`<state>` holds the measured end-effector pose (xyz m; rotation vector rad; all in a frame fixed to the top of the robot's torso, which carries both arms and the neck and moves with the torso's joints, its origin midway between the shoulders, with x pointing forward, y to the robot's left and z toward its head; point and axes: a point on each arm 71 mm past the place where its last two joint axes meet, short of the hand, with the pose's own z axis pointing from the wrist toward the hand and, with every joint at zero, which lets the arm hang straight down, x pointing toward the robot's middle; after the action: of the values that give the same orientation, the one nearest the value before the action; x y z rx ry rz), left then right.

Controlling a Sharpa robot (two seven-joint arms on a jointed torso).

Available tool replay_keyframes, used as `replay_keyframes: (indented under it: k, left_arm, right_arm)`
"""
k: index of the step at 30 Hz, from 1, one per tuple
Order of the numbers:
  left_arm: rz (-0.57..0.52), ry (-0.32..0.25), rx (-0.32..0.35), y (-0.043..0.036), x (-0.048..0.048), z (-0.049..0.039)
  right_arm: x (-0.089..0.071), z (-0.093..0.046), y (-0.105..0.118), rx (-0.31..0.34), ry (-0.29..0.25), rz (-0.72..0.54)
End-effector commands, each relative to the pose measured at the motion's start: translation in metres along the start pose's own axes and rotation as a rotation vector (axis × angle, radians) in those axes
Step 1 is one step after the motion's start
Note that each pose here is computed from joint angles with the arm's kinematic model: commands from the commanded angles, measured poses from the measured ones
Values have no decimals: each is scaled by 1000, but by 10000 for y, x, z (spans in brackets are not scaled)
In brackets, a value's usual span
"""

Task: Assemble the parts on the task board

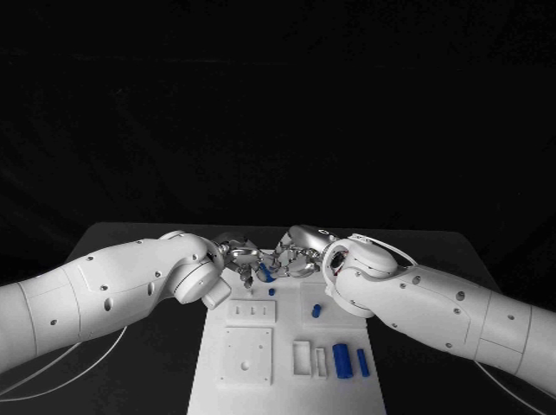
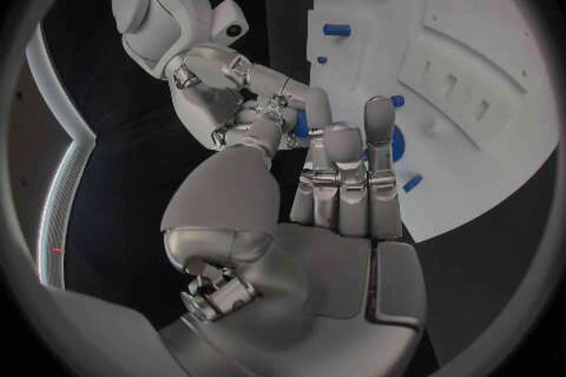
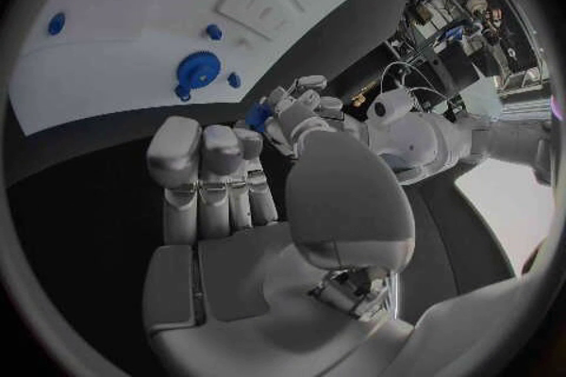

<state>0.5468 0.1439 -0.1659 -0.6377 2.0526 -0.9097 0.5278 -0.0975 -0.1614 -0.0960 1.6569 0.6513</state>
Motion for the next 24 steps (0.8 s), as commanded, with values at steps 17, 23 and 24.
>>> replay_keyframes:
  k: [17, 23, 24]
  left_arm:
    - [95, -100, -27, 123, -81, -42]
    - [165, -121, -71, 235, -37, -65]
    - [172, -122, -77, 249, -28, -66]
  right_arm:
    - [-205, -425, -513, 47, -29, 26]
    - [-382, -510, -776, 109, -79, 78]
    - [-405, -512, -802, 115, -87, 85]
